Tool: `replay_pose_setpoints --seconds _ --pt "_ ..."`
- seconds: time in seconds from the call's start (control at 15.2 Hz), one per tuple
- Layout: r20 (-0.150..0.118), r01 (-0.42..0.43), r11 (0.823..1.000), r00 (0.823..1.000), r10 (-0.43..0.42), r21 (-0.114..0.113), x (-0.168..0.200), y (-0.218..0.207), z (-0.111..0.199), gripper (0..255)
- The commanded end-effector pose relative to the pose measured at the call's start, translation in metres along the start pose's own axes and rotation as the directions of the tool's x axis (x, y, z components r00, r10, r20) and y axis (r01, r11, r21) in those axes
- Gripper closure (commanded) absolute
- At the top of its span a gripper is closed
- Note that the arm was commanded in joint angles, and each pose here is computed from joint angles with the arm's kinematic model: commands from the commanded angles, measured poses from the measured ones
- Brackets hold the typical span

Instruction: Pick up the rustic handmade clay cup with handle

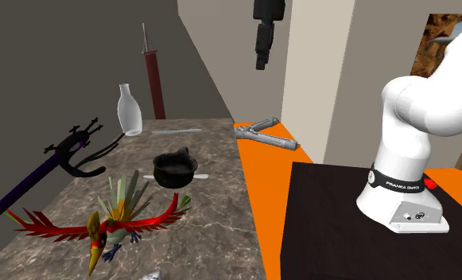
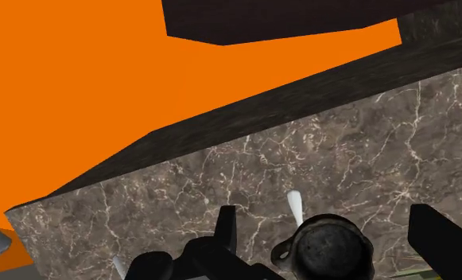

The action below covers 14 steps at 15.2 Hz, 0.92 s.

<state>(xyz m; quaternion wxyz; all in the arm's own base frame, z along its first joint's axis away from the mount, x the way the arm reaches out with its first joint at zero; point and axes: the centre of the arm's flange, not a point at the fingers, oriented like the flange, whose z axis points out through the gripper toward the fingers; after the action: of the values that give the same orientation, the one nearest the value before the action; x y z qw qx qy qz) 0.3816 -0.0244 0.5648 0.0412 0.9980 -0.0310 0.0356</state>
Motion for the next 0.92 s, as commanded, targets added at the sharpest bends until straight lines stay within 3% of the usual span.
replay_pose_setpoints --seconds 0.0,0.86 --pt "0.012 -0.006 1.0 1.0 0.006 0.001 0.021 -0.003 0.021 0" --pt "0.096 -0.045 0.999 0.994 0.044 0.007 0.149 -0.009 0.148 0"
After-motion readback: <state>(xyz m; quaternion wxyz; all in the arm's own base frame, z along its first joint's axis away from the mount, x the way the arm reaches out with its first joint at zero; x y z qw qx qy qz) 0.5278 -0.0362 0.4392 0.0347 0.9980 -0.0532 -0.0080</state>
